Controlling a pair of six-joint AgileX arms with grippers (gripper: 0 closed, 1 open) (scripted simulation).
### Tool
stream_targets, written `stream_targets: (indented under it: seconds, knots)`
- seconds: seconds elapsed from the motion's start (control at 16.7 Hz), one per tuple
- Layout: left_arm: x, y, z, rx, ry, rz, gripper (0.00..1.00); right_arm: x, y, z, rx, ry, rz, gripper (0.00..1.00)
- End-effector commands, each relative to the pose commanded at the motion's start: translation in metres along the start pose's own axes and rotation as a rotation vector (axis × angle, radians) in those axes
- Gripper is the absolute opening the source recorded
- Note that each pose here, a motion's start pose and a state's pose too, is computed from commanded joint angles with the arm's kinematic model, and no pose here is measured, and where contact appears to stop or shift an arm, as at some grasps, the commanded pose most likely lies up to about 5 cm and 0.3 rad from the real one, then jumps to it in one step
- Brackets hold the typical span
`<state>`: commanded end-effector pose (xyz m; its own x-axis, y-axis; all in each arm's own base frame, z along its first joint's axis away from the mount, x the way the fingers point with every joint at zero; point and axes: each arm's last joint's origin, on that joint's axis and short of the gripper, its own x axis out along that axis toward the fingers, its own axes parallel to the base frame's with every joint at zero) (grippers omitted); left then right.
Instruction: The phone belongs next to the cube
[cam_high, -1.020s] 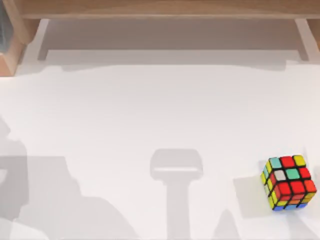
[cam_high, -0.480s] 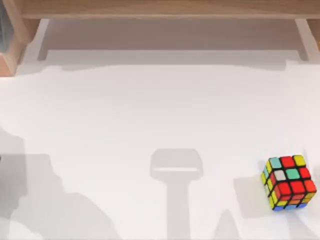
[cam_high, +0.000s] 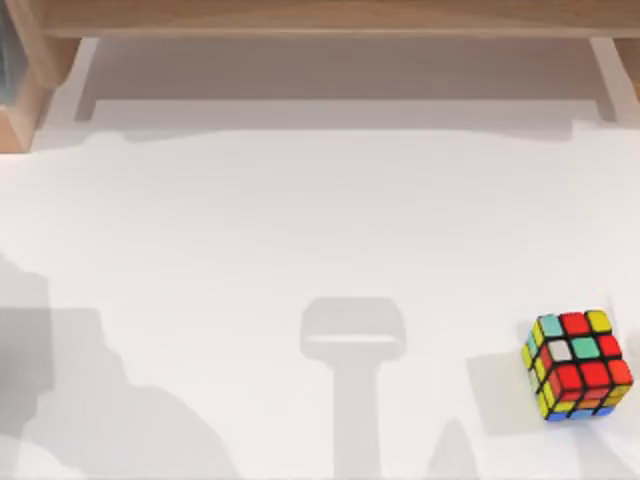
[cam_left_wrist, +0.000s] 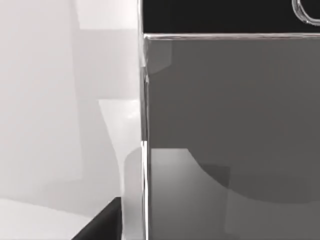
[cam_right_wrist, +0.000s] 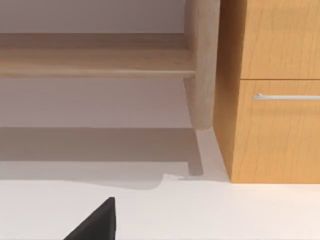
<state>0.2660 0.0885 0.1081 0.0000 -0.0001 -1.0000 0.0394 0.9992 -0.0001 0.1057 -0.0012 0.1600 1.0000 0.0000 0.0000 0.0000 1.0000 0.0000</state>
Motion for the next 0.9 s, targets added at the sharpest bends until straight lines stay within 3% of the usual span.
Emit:
stream_targets:
  seconds: [0.42,0.9]
  knots:
    - [0.0,0.0,0.0,0.0,0.0,0.0,0.02,0.0,0.0,0.0,0.0,0.0,0.0,1.0]
    - [0.0,0.0,0.0,0.0,0.0,0.0,0.0,0.0,0.0,0.0,0.0,0.0,0.0,1.0]
